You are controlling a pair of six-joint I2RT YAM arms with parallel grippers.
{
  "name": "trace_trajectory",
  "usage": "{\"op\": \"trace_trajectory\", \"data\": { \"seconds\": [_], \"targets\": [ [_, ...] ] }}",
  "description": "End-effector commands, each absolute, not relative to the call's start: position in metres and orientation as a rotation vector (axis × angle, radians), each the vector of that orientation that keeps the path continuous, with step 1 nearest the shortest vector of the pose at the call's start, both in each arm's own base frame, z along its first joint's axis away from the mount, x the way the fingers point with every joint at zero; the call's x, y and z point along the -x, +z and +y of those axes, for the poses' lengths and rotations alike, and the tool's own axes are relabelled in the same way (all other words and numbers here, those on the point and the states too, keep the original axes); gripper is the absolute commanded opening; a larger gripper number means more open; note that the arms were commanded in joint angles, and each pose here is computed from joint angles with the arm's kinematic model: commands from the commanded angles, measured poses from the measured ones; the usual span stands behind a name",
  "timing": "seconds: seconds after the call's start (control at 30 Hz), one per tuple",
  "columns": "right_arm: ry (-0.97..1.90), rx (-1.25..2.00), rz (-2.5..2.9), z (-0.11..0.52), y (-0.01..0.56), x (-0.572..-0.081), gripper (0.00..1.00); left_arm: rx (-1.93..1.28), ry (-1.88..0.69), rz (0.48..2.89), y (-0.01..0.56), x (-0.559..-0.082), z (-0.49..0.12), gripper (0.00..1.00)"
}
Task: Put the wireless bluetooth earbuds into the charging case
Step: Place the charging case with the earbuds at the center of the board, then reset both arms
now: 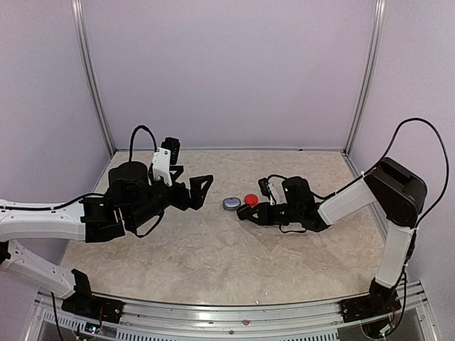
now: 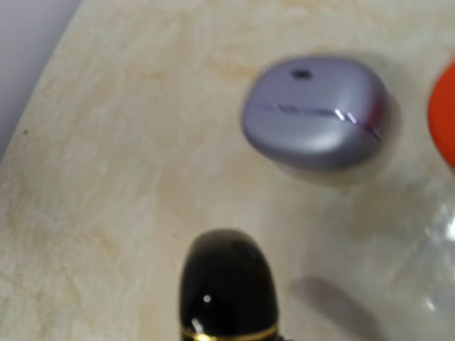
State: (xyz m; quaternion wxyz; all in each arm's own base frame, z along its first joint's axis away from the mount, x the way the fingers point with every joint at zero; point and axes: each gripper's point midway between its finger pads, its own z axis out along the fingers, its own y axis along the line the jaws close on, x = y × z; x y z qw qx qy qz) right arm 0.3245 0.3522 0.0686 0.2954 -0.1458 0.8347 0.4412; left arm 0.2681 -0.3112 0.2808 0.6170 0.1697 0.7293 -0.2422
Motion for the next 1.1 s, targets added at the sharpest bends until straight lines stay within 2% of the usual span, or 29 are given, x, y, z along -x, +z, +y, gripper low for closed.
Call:
{"op": "trace_trajectory", "data": {
  "seconds": [0.0, 0.1, 0.27, 0.53, 0.7, 0.77, 0.8, 1.07],
  "targets": [
    [1.166, 0.332, 2.266, 0.351, 0.058, -0.331, 0.06, -0.341, -0.540, 1.705, 0.276, -0.271, -0.298, 0.99],
    [1.157, 0.316, 2.285, 0.350, 0.053, -0.332, 0.11, -0.332, -0.547, 1.711, 0.274, -0.271, -0.296, 0.99],
    [1.120, 0.297, 2.318, 0.344, 0.049, -0.330, 0.27, -0.296, -0.555, 1.783, 0.266, -0.278, -0.291, 0.99],
    [1.021, 0.264, 2.347, 0.321, 0.057, -0.321, 0.63, -0.235, -0.582, 1.866, 0.259, -0.295, -0.283, 0.99],
    [0.945, 0.264, 2.325, 0.298, 0.078, -0.317, 0.83, -0.221, -0.548, 1.904, 0.265, -0.314, -0.274, 0.99],
    [0.937, 0.272, 2.286, 0.287, 0.093, -0.315, 0.96, -0.192, -0.513, 1.959, 0.262, -0.328, -0.265, 0.99],
    [0.936, 0.273, 2.260, 0.281, 0.102, -0.315, 0.99, -0.165, -0.514, 1.982, 0.260, -0.334, -0.261, 0.99],
    [0.765, 0.351, 1.979, 0.238, 0.190, -0.323, 1.00, -0.038, -0.447, 2.041, 0.230, -0.351, -0.223, 0.99]
  ]
}}
